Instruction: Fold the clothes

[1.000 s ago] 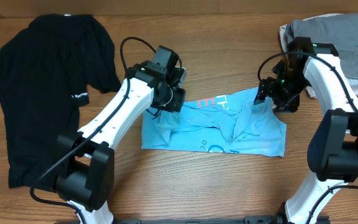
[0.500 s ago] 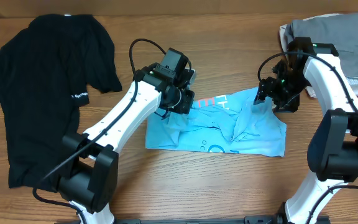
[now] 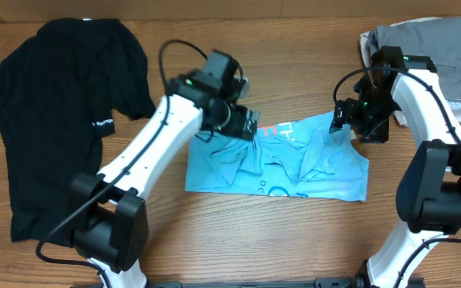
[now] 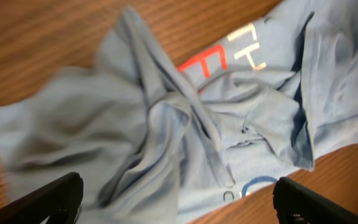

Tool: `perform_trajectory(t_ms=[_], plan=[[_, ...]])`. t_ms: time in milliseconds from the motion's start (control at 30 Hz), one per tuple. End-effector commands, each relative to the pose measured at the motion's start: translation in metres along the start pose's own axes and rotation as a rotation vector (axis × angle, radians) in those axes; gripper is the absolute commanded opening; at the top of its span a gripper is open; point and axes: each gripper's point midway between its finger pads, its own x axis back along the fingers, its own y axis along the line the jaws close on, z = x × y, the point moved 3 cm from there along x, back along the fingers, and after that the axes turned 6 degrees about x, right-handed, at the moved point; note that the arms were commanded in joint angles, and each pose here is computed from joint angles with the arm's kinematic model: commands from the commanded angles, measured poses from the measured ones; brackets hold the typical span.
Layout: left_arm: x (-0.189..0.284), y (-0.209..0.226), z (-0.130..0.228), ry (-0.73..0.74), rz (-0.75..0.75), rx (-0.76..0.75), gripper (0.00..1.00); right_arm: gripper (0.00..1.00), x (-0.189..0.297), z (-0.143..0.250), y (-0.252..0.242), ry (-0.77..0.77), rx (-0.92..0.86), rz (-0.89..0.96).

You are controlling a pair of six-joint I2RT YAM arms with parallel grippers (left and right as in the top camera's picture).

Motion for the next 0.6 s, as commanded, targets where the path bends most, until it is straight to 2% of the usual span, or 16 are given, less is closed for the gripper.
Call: perform_trajectory(t_ms=[0,233,400,567], plan=[[0.047,0.017,-0.030,-0.105,-0.067,-0.005,1.00,0.88,-0.006,0.004,-0.016,0.005,-0.004,0.087],[0.081,0.060,-0.033,-0.099,-0.208,0.026,1.00,0.94,-0.034,0.015,-0.025,0.035,-0.011,0.111],[0.088,0.085,-0.026,-0.061,-0.235,0.075,1.00,0.97,-0.048,0.023,-0.031,0.049,-0.051,0.115],[0.089,0.090,-0.025,-0.055,-0.239,0.086,1.00,1.00,-0.055,0.025,-0.038,0.047,-0.068,0.112]])
